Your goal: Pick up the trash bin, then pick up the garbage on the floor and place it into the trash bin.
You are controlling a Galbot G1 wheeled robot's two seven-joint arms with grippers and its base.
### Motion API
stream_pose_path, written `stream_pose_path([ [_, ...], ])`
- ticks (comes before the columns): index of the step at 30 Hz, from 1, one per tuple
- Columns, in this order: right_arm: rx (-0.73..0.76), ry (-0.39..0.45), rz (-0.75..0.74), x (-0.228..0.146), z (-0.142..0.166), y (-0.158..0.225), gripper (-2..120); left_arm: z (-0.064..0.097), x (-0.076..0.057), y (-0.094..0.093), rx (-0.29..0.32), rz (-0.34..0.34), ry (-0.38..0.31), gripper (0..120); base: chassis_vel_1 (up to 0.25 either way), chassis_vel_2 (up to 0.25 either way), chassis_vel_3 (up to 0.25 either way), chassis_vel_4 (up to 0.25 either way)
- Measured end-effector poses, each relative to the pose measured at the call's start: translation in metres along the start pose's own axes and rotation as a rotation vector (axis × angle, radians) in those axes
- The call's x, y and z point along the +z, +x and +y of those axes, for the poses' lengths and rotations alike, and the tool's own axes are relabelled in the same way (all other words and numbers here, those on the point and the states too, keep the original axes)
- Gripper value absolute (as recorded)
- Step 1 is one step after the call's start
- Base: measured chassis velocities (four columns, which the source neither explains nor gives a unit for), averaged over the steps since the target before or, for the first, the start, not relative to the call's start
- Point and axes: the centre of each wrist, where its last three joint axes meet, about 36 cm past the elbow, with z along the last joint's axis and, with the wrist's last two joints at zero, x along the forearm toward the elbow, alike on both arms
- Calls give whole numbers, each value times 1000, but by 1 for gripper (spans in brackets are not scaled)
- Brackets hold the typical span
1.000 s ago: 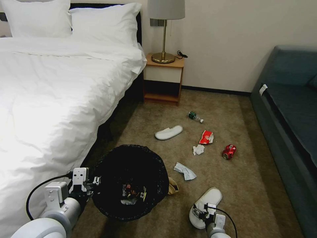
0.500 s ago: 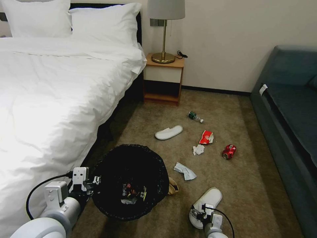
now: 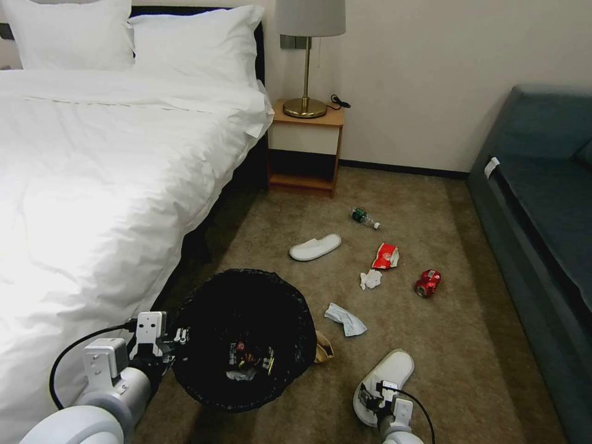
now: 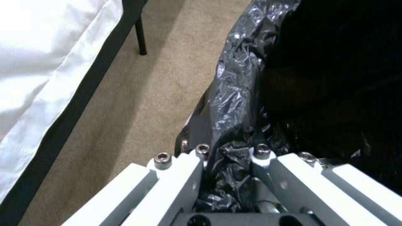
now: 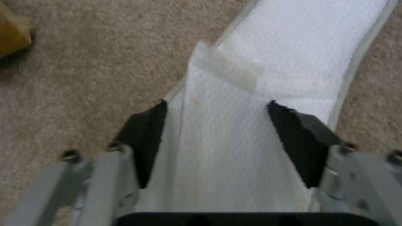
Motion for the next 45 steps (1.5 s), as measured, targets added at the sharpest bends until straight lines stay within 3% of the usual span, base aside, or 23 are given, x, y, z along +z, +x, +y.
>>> stream_pose_path([
  [4,0,-1,-1,-1,0,0,42,0,0,0,-1,-2,0,2,0,0,0,0],
  [7,-1,-1,-2,-1,0,-1,36,0,-1,0,0,-3,0,2,0,0,0,0],
  [9,-2,-6,-3,-3,0,-2,22,0,-1,0,3,-7,0,2,0,0,0,0],
  [14,1,-11,-5,-6,1,-3,4,1,-2,-1,5,-10,-1,2,0,0,0,0],
  [21,13,-19,-28,-12,0,-3,0,0,-2,-1,6,-10,1,2,0,0,0,0],
  [32,29,-12,-206,-60,-3,14,0,-1,-1,-1,8,-7,2,2,0,0,0,0],
  [37,-74,28,-432,-154,0,67,0,0,0,0,5,-1,1,2,0,0,0,0],
  [43,-203,63,-537,-212,7,111,0,0,0,0,5,0,1,2,0,0,0,0],
  [45,-305,123,-617,-249,13,143,0,-1,0,0,5,-1,0,2,0,0,0,0],
])
